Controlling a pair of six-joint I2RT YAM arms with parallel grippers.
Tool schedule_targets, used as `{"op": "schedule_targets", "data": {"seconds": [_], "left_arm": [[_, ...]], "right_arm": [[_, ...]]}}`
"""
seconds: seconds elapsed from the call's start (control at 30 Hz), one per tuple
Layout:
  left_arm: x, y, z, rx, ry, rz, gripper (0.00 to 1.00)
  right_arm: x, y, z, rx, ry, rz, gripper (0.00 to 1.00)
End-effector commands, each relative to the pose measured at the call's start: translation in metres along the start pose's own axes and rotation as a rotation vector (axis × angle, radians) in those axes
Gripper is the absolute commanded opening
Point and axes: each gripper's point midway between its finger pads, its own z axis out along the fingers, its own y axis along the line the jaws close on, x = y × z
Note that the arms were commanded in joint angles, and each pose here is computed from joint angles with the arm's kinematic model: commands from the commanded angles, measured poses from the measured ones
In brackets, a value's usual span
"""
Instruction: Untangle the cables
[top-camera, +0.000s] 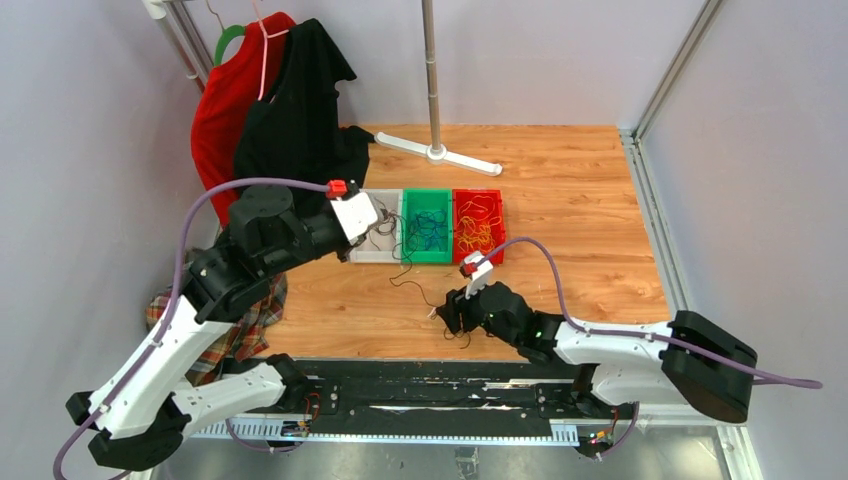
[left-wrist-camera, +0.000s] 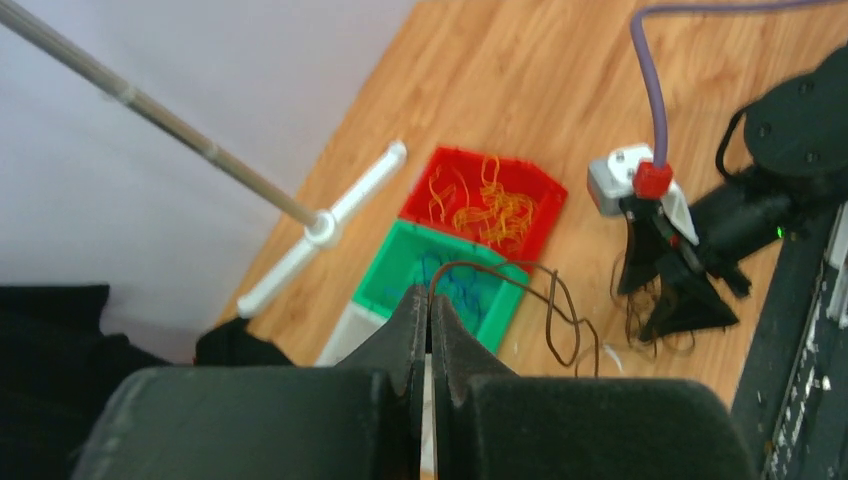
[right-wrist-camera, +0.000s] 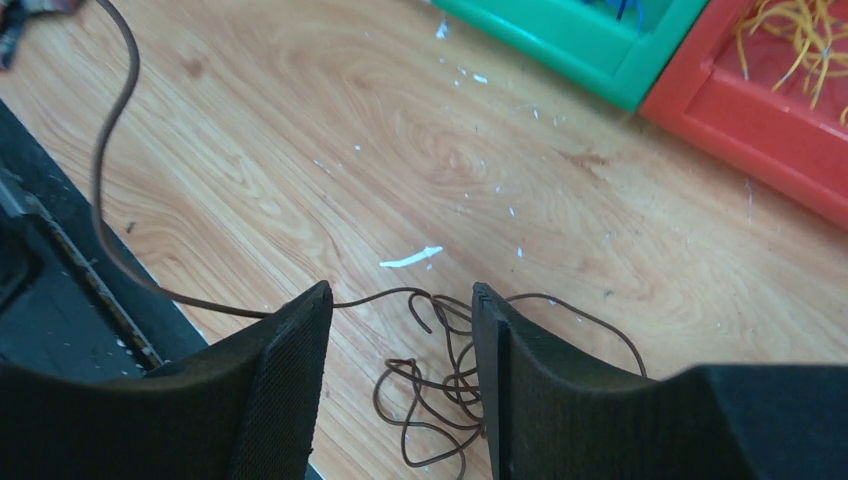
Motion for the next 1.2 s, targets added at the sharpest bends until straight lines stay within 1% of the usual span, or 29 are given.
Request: {"op": "schedule_targets", "data": {"seconds": [0.0, 0.1, 0.23, 0.3, 0.33, 0.37, 0.4, 0.47, 0.53, 0.57, 0.63, 0.7, 0.8, 0.9, 1.0, 1.17], "left_arm": [[0.057, -0.011, -0.006, 0.018, 0.183, 0.06, 0.0], [0.12, -0.023, -0.008, 0.047, 0.361, 0.125, 0.01], [0.192, -0.04, -0.012, 0.114, 0.57, 0.203, 0.0], [0.223, -0.05, -0.015, 0.163, 0.675, 0.206, 0.02], [0.238, -0.059, -0.016, 0.218, 0.727, 0.209, 0.08], [0.245, -0.064, -0.017, 0.249, 0.754, 0.204, 0.21], [0.253, -0.07, -0.016, 0.278, 0.783, 0.191, 0.36], [0.259, -0.082, -0.011, 0.355, 0.806, 0.156, 0.6], [0.255, -0.095, -0.005, 0.443, 0.779, 0.125, 0.76], [0.251, -0.103, -0.002, 0.491, 0.755, 0.111, 0.8], [0.24, -0.122, 0.006, 0.596, 0.69, 0.086, 0.84], [0.233, -0.142, 0.012, 0.68, 0.663, 0.064, 0.87], [0.23, -0.172, 0.019, 0.798, 0.665, 0.032, 0.88], [0.239, -0.196, 0.026, 0.88, 0.725, 0.03, 0.91], [0.251, -0.205, 0.038, 0.896, 0.783, 0.025, 0.93], [0.262, -0.204, 0.055, 0.856, 0.769, 0.076, 0.94]], "right_arm": [[0.004, -0.006, 0.007, 0.027, -0.01, 0.022, 0.53], [0.006, -0.009, 0.008, 0.044, -0.008, 0.028, 0.53], [0.006, -0.016, 0.004, 0.075, -0.022, 0.028, 0.52], [0.007, -0.019, 0.002, 0.082, -0.022, 0.027, 0.52], [0.009, -0.021, 0.001, 0.085, -0.018, 0.028, 0.52], [0.011, -0.022, 0.0, 0.087, -0.014, 0.028, 0.52], [0.012, -0.023, 0.0, 0.089, -0.009, 0.027, 0.51], [0.016, -0.024, -0.001, 0.091, -0.002, 0.03, 0.51], [0.017, -0.025, -0.001, 0.094, 0.003, 0.031, 0.5], [0.019, -0.026, -0.001, 0.097, 0.008, 0.032, 0.5], [0.021, -0.028, -0.002, 0.103, 0.014, 0.032, 0.49], [0.025, -0.031, -0.003, 0.114, 0.022, 0.035, 0.49], [0.03, -0.037, -0.007, 0.135, 0.025, 0.05, 0.47], [0.036, -0.044, -0.012, 0.158, 0.026, 0.067, 0.47], [0.039, -0.048, -0.016, 0.173, 0.026, 0.077, 0.46], [0.044, -0.052, -0.021, 0.185, 0.027, 0.092, 0.45]]}}
